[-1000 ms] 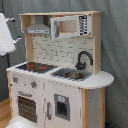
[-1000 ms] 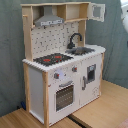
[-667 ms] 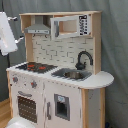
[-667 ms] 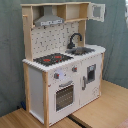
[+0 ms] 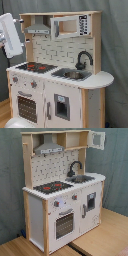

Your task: Play with the kitchen

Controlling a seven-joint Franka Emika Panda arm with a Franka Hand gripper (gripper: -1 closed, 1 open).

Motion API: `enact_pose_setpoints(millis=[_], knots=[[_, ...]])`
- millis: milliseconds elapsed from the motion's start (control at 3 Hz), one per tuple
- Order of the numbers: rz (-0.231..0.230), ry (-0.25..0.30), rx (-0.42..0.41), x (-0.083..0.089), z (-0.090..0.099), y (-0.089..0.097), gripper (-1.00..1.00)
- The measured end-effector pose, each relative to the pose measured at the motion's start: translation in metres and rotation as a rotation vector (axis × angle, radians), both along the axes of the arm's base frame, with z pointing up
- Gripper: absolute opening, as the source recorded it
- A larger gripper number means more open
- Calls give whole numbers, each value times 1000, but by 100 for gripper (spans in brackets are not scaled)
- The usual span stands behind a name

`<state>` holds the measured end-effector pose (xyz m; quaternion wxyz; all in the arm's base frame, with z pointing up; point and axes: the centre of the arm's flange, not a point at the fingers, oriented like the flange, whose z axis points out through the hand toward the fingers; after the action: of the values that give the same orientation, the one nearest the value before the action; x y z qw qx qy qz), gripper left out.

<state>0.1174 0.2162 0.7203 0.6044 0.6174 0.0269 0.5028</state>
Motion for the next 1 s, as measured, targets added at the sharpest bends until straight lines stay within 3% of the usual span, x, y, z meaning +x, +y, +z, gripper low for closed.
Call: enact_pose_setpoints(millis=[333, 1000], knots=[[32, -20, 59, 3, -11, -16, 100], [113, -51, 167, 5, -7, -50, 100]])
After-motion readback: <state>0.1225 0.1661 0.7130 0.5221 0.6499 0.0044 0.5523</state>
